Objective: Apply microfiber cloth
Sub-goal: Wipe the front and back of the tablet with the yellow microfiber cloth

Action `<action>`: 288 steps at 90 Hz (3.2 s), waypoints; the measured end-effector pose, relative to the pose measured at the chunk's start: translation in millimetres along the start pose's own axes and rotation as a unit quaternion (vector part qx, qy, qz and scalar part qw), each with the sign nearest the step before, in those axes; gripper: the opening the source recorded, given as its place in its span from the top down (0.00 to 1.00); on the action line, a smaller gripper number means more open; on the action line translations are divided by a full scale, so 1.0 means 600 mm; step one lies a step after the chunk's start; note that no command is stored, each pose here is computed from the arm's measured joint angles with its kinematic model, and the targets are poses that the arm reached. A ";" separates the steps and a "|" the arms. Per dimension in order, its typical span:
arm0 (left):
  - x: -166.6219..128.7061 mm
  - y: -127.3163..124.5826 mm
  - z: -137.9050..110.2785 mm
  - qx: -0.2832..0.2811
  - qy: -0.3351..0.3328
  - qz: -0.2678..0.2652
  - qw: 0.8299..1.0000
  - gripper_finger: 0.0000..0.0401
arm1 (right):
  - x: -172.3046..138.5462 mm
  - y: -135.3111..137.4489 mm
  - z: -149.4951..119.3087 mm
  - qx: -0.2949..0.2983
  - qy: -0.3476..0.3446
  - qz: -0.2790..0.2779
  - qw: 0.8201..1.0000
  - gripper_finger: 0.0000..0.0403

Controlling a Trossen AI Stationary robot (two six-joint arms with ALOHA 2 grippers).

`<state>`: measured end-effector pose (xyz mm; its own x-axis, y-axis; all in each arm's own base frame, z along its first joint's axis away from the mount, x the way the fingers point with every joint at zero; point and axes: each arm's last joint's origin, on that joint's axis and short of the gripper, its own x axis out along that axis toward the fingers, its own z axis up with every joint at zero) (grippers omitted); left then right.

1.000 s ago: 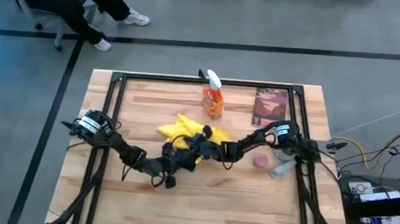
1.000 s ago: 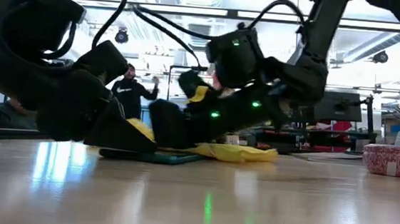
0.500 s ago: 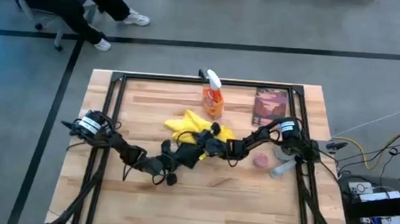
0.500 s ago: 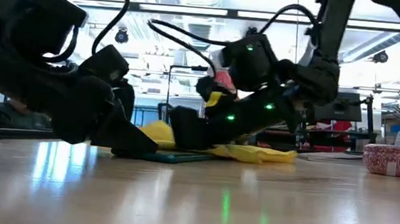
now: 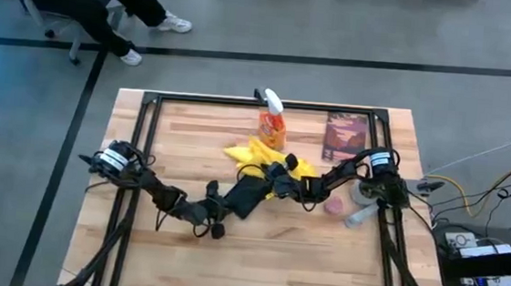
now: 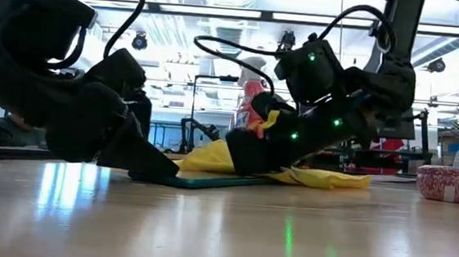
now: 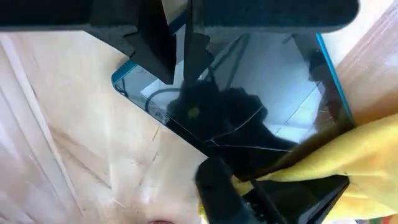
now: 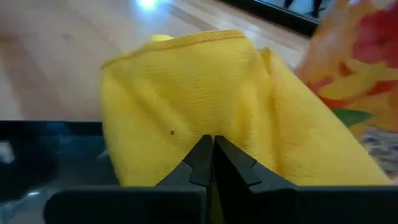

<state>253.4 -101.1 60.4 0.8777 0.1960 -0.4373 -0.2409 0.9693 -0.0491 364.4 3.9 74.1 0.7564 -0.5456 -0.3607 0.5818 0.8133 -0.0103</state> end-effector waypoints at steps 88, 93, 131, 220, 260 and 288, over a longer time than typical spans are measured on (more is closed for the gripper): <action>-0.001 0.004 -0.001 -0.011 -0.004 0.011 1.000 0.95 | 0.106 -0.007 0.027 0.009 -0.013 0.033 0.999 1.00; -0.001 0.004 -0.001 -0.011 -0.004 0.011 1.000 0.95 | 0.107 -0.011 0.027 0.010 -0.013 0.025 1.000 1.00; -0.003 0.003 -0.003 -0.014 0.001 0.001 1.000 0.95 | 0.074 -0.022 0.025 -0.009 -0.003 0.007 1.000 1.00; -0.002 0.005 -0.002 -0.023 -0.002 0.013 1.000 0.95 | -0.038 0.076 -0.022 0.009 0.017 0.098 0.995 1.00; -0.003 0.006 -0.005 -0.023 0.004 0.011 1.000 0.95 | -0.056 -0.008 0.005 -0.006 0.008 0.005 1.000 1.00; -0.003 0.006 -0.006 -0.025 0.003 0.010 1.000 0.95 | -0.060 0.007 -0.010 0.008 0.020 0.029 0.999 1.00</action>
<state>249.3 -98.4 58.1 0.8700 0.2132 -0.4446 -0.2784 0.9566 -0.0860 338.0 28.1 81.3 0.7766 -0.4893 -0.3969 0.5427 0.8395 0.0268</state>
